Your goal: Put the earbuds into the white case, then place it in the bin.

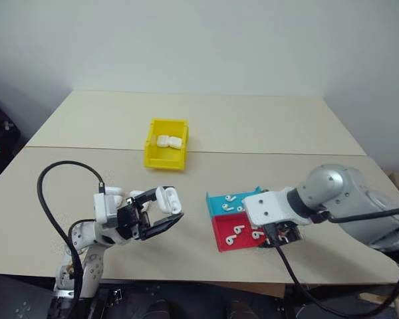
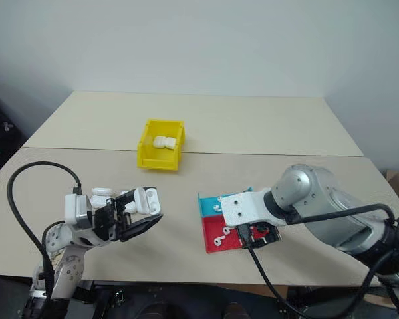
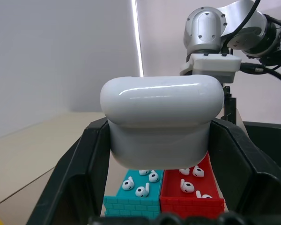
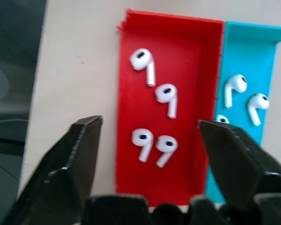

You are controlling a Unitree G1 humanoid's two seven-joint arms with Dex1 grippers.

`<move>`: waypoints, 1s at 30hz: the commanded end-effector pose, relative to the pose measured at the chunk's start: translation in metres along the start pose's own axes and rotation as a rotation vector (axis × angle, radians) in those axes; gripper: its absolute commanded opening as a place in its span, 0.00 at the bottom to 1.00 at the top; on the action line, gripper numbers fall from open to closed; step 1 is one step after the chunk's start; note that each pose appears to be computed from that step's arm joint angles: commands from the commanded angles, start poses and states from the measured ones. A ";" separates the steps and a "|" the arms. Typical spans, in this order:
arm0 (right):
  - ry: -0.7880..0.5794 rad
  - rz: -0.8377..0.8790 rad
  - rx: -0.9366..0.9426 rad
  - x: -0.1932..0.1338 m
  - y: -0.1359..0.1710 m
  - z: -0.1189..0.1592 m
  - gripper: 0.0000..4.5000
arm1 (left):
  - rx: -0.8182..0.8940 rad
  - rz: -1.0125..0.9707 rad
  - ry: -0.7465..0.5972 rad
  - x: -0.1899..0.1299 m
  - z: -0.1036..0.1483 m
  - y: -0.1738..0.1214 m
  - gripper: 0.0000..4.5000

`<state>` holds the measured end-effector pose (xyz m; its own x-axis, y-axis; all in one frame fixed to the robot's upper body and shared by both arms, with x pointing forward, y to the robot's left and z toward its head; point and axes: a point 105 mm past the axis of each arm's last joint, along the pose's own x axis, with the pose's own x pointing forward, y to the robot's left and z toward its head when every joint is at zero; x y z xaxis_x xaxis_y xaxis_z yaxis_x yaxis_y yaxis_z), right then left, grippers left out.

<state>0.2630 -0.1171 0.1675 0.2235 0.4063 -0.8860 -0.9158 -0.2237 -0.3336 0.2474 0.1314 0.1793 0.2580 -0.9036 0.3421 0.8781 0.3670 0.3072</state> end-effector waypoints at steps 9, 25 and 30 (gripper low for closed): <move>0.104 0.012 -0.040 0.015 -0.004 -0.012 0.51 | 0.050 0.001 -0.017 0.007 0.024 -0.002 0.63; 0.116 0.069 0.001 0.030 0.009 -0.023 0.51 | 0.067 0.015 0.010 0.008 0.025 0.000 0.63; 0.118 0.067 0.005 0.033 0.008 -0.024 0.51 | 0.072 0.022 0.020 0.008 0.025 0.001 0.63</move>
<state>0.2682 -0.1279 0.1219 0.1699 0.2827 -0.9440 -0.9442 -0.2277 -0.2382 0.2446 0.1314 0.1957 0.3004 -0.8950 0.3298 0.8562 0.4054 0.3202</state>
